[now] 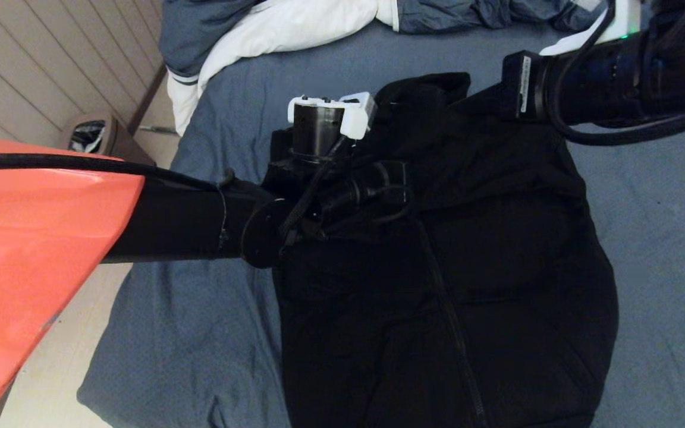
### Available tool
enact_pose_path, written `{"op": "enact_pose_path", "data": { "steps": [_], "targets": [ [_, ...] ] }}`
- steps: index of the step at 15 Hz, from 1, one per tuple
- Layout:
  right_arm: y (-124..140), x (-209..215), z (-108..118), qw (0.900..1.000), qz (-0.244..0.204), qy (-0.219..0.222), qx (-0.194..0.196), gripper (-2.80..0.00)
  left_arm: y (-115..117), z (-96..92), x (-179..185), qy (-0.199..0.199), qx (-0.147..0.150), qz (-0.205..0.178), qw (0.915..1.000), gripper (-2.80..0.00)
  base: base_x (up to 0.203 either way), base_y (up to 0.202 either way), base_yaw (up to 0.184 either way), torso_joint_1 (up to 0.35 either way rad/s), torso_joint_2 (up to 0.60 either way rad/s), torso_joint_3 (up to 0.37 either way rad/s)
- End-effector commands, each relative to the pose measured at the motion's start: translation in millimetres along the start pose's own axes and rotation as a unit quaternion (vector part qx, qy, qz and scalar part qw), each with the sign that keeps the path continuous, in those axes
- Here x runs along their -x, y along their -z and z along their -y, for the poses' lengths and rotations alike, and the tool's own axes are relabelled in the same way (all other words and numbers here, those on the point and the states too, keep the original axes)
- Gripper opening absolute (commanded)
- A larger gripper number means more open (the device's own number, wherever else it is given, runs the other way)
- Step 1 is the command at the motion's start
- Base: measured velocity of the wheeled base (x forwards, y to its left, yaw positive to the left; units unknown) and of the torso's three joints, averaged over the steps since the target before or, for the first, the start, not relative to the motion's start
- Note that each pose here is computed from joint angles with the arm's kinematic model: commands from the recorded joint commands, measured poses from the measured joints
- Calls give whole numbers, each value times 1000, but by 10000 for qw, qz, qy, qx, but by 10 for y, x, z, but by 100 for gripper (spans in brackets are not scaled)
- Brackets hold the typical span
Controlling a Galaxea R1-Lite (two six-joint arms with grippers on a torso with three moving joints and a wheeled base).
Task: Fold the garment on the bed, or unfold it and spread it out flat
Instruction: Unfold the black sweatshirt
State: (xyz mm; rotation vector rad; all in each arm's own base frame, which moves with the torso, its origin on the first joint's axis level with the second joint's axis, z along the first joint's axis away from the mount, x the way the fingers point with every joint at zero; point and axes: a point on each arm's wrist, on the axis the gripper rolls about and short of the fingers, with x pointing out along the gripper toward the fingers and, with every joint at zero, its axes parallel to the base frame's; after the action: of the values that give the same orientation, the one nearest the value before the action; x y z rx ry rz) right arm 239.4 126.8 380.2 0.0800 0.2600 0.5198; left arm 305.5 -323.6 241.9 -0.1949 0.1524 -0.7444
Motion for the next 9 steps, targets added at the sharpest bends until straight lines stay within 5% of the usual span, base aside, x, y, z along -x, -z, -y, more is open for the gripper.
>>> {"op": "enact_pose_path", "data": {
  "steps": [1,5,8,9],
  "targets": [
    [6,27,7,10000,-4,10,37,0,32,2,-12,2,6,-27,10000,-280,0,0,0,0,0,0],
    [-80,225,7,9997,232,37,72,0,-63,-86,-30,-92,12,112,9999,-280,0,0,0,0,0,0],
    [-82,406,124,9990,324,294,50,0,-383,-481,21,-534,35,501,9973,-280,0,0,0,0,0,0],
    [-59,473,154,9988,320,364,46,0,-543,-753,78,-846,16,697,9940,-280,0,0,0,0,0,0]
  ]
}}
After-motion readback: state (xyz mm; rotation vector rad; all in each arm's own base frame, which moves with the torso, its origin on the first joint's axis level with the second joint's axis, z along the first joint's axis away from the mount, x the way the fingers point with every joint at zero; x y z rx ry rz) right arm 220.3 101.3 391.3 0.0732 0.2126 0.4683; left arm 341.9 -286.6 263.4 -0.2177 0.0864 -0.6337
